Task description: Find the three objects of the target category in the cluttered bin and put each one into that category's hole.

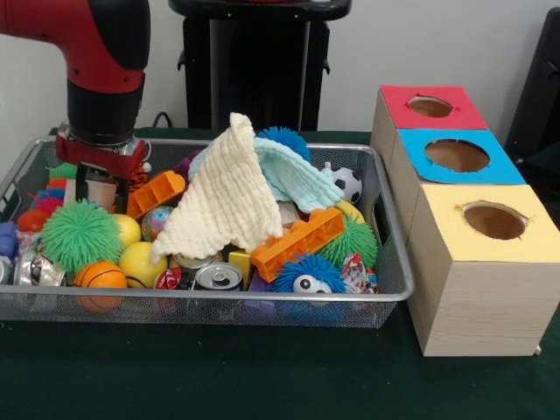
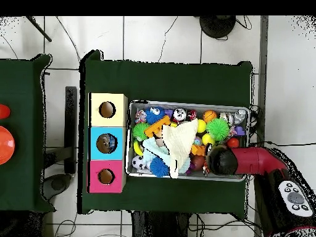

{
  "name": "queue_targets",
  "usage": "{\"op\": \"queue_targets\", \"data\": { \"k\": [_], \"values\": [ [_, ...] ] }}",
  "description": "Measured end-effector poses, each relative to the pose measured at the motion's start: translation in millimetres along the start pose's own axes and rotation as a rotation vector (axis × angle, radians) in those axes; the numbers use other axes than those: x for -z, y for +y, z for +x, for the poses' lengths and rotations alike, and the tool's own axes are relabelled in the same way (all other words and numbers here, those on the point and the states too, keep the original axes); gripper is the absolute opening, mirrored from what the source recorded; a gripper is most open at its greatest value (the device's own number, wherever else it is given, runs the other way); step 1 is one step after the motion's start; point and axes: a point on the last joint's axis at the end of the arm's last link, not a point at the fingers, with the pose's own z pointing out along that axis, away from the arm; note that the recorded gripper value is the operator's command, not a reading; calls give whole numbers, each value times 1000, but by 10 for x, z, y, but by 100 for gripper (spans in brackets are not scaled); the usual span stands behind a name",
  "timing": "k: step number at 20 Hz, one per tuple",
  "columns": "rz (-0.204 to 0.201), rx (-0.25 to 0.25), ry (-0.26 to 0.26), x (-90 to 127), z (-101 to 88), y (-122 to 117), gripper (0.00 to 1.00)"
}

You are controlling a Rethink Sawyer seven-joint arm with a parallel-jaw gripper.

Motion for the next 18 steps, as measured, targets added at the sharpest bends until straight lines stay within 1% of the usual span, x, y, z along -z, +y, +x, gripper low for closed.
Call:
{"op": "queue_targets", "data": {
  "k": [3, 10, 14, 15, 18],
  "values": [
    [6, 11, 0, -12, 17, -10, 100],
    [8, 13, 0, -13, 22, -13, 100],
    [27, 35, -3, -25, 32, -21, 100],
    [41, 52, -3, -50, 41, -22, 100],
    [62, 75, 7, -113, 94, -31, 100]
  ]
}}
